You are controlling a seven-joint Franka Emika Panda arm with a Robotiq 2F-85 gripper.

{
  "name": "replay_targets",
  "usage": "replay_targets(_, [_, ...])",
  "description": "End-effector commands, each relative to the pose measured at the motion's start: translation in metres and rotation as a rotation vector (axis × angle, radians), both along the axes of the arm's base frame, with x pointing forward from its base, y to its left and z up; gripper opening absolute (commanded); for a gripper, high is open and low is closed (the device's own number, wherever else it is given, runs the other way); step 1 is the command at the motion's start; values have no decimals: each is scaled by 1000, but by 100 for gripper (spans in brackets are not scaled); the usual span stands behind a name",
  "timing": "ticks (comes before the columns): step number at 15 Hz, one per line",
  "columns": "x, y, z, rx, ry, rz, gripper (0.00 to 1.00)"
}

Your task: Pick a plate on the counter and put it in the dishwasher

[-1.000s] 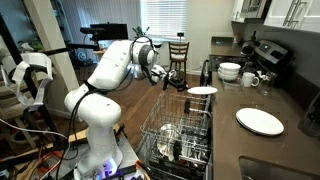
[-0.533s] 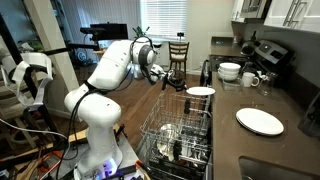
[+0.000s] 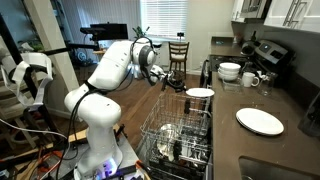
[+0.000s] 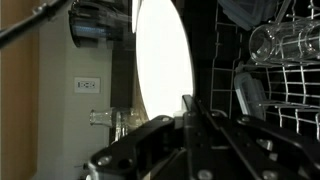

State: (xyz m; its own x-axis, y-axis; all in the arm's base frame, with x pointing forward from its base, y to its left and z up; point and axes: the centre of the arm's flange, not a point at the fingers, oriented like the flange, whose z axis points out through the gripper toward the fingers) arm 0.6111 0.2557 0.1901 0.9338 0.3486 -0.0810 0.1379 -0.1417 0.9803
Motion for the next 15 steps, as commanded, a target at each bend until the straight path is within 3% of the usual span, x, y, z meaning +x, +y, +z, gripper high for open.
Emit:
replay_targets(1, [0,0,0,0,0,0,4])
replay_targets(9, [-15,40,-10,-20,19,76,2])
replay_targets(10, [-16,31,-17,21,31,62,2])
replay_targets(15, [-19,33,-26,21,45,67,4])
